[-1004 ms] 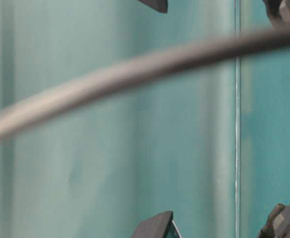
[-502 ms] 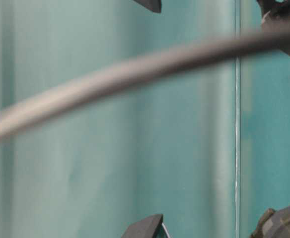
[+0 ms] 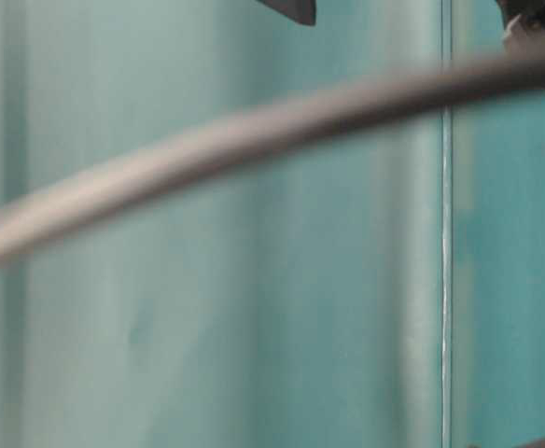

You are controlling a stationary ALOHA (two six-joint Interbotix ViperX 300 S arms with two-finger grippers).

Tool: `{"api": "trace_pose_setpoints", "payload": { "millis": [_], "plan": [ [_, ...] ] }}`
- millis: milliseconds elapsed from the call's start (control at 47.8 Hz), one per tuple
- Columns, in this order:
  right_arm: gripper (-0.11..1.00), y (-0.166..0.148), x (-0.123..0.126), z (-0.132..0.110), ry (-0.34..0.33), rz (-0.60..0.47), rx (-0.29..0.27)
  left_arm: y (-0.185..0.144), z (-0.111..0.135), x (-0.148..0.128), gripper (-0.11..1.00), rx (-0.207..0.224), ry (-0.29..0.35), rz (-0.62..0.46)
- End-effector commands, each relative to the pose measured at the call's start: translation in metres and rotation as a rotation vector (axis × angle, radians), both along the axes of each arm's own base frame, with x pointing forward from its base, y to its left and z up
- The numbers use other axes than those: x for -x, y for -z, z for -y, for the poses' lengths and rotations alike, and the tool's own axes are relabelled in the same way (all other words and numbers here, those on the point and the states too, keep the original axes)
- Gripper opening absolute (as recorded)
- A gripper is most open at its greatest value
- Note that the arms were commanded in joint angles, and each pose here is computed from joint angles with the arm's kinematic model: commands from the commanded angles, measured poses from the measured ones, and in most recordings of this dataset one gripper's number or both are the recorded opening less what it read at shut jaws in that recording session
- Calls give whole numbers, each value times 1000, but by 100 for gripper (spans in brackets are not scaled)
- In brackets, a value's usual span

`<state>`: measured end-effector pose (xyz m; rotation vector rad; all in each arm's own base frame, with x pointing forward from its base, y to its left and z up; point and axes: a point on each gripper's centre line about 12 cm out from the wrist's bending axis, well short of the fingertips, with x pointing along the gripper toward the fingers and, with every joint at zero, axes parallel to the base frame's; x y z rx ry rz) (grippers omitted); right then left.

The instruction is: Insert the wire through the hole in the metal fitting marked with a red label.

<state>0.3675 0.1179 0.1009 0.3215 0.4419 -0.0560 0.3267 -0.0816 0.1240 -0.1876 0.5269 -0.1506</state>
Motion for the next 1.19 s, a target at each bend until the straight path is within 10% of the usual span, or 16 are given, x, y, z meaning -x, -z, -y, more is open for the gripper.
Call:
{"api": "trace_pose_setpoints", "payload": {
  "millis": [0,1172],
  "plan": [
    [96,-15,-2,-2,-4,40,-14,-12,1,4,-10,9,6,29],
    [96,-16,-3,-2,-4,43,-15,-9,-1,46,-4,5,32,-83]
  ]
}}
